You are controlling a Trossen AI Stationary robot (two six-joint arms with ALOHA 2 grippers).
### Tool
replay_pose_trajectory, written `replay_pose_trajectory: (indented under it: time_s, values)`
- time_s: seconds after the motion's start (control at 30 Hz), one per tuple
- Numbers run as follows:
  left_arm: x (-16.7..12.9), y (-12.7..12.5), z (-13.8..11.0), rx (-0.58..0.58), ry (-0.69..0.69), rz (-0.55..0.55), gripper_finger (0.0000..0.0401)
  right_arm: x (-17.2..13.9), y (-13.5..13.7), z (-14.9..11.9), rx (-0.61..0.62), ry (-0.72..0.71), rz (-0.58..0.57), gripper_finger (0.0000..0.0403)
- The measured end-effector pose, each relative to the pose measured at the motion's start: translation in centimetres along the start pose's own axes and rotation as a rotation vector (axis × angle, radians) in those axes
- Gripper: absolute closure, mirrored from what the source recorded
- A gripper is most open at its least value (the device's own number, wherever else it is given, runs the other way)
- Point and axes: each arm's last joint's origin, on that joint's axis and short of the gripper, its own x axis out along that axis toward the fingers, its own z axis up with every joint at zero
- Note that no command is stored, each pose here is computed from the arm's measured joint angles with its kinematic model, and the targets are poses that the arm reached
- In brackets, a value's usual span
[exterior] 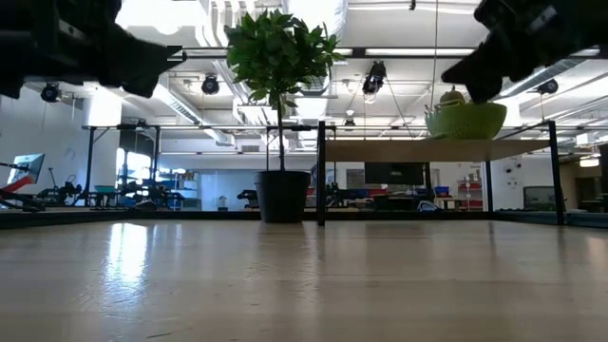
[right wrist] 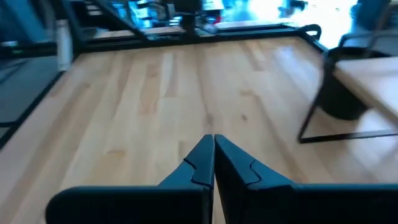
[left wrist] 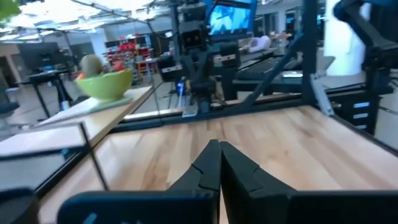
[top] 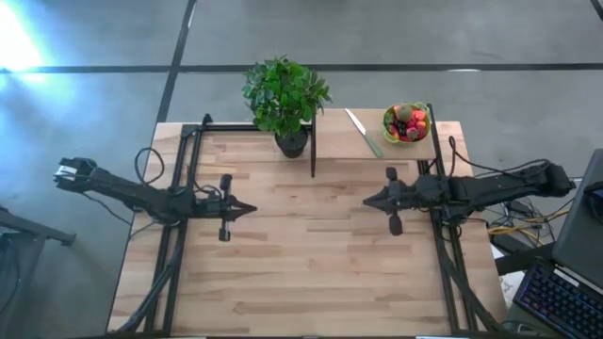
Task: Pick & Place Fruit
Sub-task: Return to Home Position
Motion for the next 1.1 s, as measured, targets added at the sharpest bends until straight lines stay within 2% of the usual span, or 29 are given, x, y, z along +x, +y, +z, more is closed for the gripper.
replay_pose_trajectory:
  time_s: [0.13,0.23,0.53,0.77,1.0,1.1]
  values:
    - [-1.0,0.4,-1.1,-0.019,-0.005,0.001,0.0399,-0.2,-1.0,-1.1,0.006,-0.039,0.093,0.0395]
    - [-1.9,0.4,-1.9,-0.035,-0.013,-0.007,0.0399,-0.7,-1.7,-1.9,-0.008,-0.060,0.049,0.0395]
    - [-3.0,0.6,-2.2,-0.038,0.044,-0.002,0.0400,-3.1,-2.3,-3.9,-0.052,-0.186,-0.011,0.0395]
    - [-3.8,0.7,-2.6,-0.041,0.094,0.002,0.0400,-4.2,-2.6,-6.2,-0.025,-0.194,-0.032,0.0395]
    - [-4.5,0.8,-2.8,-0.057,0.114,-0.004,0.0400,-5.0,-2.6,-7.0,-0.020,-0.212,-0.029,0.0395]
    - [-4.8,0.8,-2.8,-0.054,0.109,-0.007,0.0397,-4.8,-2.7,-7.3,-0.021,-0.175,-0.036,0.0394]
